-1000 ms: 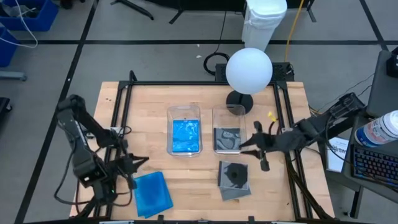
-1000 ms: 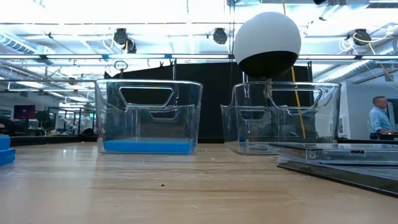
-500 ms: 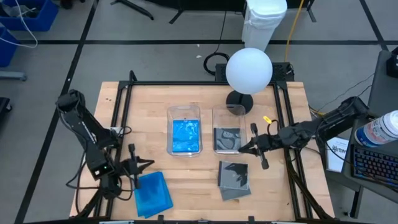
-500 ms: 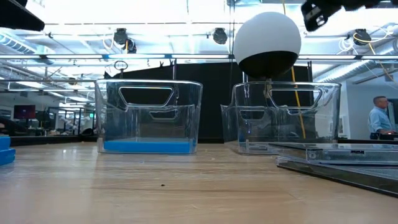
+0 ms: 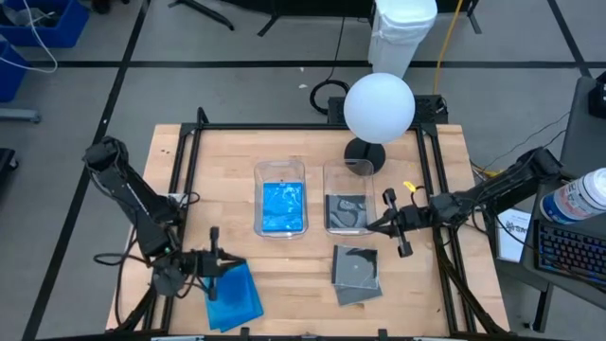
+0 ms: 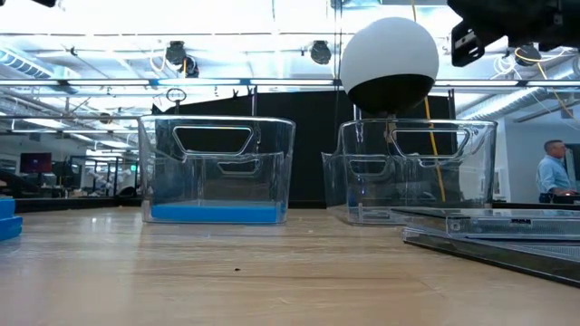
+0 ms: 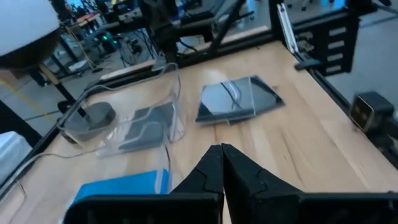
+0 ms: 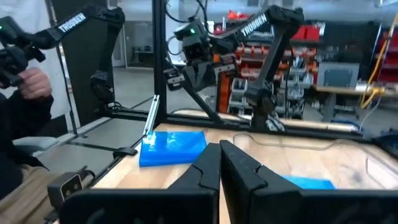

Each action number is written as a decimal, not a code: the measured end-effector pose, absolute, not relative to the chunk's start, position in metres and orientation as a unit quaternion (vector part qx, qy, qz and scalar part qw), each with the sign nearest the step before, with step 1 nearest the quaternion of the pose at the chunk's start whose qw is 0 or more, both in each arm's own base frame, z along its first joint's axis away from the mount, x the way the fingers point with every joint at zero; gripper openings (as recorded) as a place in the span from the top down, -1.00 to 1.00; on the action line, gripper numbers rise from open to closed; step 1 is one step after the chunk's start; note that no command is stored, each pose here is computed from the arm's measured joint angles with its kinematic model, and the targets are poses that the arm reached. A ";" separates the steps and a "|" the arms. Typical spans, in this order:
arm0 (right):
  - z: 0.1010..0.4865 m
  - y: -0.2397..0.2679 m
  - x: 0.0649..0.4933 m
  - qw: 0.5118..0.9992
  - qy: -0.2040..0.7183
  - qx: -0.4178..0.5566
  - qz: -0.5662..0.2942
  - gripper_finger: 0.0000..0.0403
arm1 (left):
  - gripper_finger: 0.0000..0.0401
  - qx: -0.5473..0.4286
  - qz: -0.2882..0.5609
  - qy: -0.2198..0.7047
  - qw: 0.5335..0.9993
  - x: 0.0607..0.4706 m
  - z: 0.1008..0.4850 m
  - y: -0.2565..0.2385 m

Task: Pick & place jewel cases by type
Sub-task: Put the black cd case into the right transparent bin

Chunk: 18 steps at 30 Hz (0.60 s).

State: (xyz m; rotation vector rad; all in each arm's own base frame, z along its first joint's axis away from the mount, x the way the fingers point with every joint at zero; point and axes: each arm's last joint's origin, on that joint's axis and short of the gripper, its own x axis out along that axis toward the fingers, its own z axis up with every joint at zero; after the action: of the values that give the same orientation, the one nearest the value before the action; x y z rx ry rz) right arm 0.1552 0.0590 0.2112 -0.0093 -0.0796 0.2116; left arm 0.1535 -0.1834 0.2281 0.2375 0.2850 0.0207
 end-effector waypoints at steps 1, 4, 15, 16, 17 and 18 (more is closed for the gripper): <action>0.210 0.059 0.155 0.993 -0.042 -0.008 0.106 1.00 | 0.95 0.117 0.012 0.139 0.983 0.155 0.229 -0.183; 0.204 0.058 0.153 0.994 -0.037 -0.010 0.101 1.00 | 0.88 0.117 0.020 0.140 0.983 0.158 0.229 -0.180; 0.205 0.053 0.153 0.999 -0.049 0.013 0.016 1.00 | 0.97 0.056 -0.005 0.183 0.982 0.163 0.222 -0.175; 0.205 0.052 0.153 0.999 -0.046 0.013 0.003 0.99 | 0.96 0.057 -0.007 0.183 0.981 0.163 0.222 -0.175; 0.204 0.052 0.154 0.999 -0.043 0.012 -0.003 0.99 | 0.93 0.062 -0.008 0.184 0.981 0.163 0.222 -0.175; 0.203 0.052 0.154 0.999 -0.039 0.010 -0.005 0.99 | 0.91 0.070 -0.009 0.185 0.980 0.162 0.222 -0.175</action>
State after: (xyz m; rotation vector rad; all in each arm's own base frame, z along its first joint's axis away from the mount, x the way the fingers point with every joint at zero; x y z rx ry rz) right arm 0.1544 0.0523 0.2028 0.0204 -0.0780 -0.0110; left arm 0.1624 -0.1750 0.2217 0.1404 0.3724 -0.0171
